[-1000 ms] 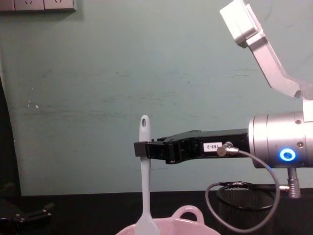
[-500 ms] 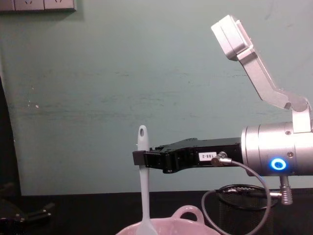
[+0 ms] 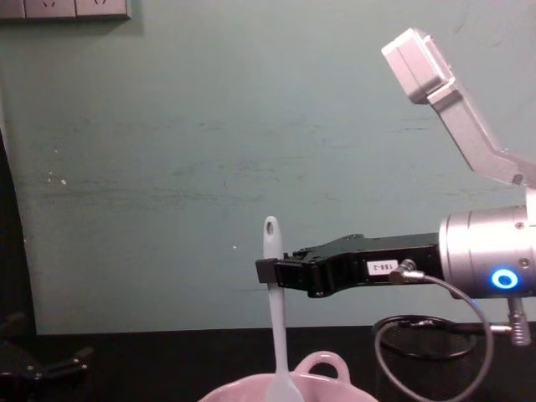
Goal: Use the one hand to pick up the spoon and stir the clear water in the bowl.
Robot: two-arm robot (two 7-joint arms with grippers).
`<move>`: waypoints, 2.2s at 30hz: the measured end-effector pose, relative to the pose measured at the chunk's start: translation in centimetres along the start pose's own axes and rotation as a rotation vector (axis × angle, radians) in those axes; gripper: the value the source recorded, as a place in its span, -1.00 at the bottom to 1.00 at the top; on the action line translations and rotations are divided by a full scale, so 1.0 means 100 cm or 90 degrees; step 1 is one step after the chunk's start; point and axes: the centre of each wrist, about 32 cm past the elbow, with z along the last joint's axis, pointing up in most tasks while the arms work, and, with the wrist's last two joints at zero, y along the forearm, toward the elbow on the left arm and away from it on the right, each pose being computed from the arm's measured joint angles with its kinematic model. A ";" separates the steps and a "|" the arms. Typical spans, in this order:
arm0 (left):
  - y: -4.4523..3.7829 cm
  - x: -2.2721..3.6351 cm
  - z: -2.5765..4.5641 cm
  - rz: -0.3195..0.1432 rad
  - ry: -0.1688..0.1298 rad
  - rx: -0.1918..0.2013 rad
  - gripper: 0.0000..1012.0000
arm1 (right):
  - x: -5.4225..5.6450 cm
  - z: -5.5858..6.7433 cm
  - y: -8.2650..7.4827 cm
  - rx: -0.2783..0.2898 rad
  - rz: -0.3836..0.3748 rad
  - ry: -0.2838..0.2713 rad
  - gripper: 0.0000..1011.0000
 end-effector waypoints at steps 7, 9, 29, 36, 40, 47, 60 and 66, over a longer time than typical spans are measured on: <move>0.0000 0.0000 0.0000 0.000 0.000 0.000 1.00 | -0.008 0.001 -0.011 -0.006 0.005 -0.003 -0.76; 0.0000 0.0000 0.0000 0.000 0.000 0.000 1.00 | -0.013 0.001 -0.013 -0.002 0.012 -0.001 -0.76; 0.0000 0.0000 0.0000 0.000 0.000 0.000 1.00 | -0.022 -0.003 0.020 0.024 0.058 0.010 -0.76; 0.0000 0.0000 0.0000 0.000 0.000 0.000 1.00 | -0.016 -0.002 0.025 0.021 0.033 -0.016 -0.76; 0.0000 0.0000 0.0000 0.000 0.000 0.000 1.00 | -0.013 0.000 0.024 0.017 0.015 -0.030 -0.76; 0.0000 0.0000 0.0000 0.000 0.000 0.000 1.00 | -0.010 0.001 0.012 0.001 -0.012 -0.044 -0.76; 0.0000 0.0000 0.0000 0.000 0.000 0.000 1.00 | -0.026 0.001 -0.014 0.005 -0.002 -0.029 -0.76; 0.0000 0.0000 0.0000 0.000 0.000 0.000 1.00 | -0.034 0.001 -0.010 0.024 0.025 -0.011 -0.76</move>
